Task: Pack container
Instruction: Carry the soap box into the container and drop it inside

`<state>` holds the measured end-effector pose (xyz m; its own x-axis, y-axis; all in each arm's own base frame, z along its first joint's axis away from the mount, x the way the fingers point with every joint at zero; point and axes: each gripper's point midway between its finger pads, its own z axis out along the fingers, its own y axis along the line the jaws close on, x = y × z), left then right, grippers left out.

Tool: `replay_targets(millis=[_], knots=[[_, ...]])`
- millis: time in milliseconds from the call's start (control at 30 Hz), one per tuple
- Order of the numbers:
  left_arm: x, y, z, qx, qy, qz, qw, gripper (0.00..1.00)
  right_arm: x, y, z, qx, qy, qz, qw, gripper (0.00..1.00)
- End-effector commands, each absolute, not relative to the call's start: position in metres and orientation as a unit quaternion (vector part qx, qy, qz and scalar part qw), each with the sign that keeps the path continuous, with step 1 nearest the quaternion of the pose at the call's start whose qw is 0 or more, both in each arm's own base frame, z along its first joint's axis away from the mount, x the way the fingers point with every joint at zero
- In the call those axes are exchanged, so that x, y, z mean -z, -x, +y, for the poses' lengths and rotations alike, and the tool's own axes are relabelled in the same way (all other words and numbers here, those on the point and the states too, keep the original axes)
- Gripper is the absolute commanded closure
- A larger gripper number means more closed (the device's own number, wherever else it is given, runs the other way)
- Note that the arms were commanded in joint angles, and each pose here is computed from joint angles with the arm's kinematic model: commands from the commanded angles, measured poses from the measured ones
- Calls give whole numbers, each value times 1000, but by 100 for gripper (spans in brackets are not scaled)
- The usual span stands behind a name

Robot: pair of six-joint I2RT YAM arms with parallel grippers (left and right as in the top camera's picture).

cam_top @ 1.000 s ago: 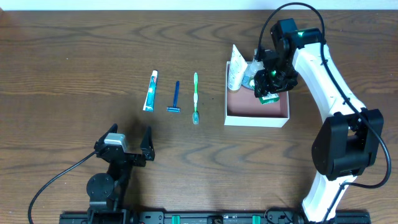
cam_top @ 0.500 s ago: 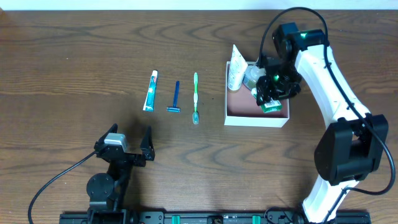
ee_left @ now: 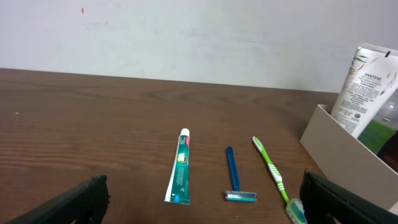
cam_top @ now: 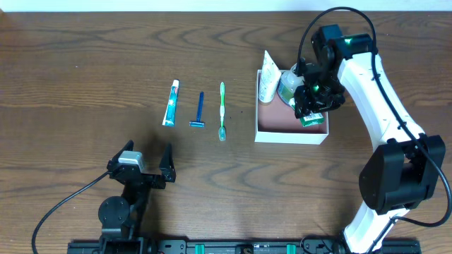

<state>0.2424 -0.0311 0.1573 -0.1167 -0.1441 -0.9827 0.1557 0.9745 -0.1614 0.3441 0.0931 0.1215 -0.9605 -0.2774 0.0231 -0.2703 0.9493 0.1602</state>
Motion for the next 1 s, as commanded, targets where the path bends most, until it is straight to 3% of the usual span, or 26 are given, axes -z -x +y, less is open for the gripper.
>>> replay_targets(millis=[0,200,967], knots=[[-141,-242,-32,117,-4,753,648,2,-131,-343,95,76,-139,-987,7,53],[-141,-242,-32,117,-4,753,648,2,-131,-343,95,76,-139,-987,7,45],[-141,-242,-32,117,-4,753,648,2,-139,-362,98,79,-132,-987,-36,42]])
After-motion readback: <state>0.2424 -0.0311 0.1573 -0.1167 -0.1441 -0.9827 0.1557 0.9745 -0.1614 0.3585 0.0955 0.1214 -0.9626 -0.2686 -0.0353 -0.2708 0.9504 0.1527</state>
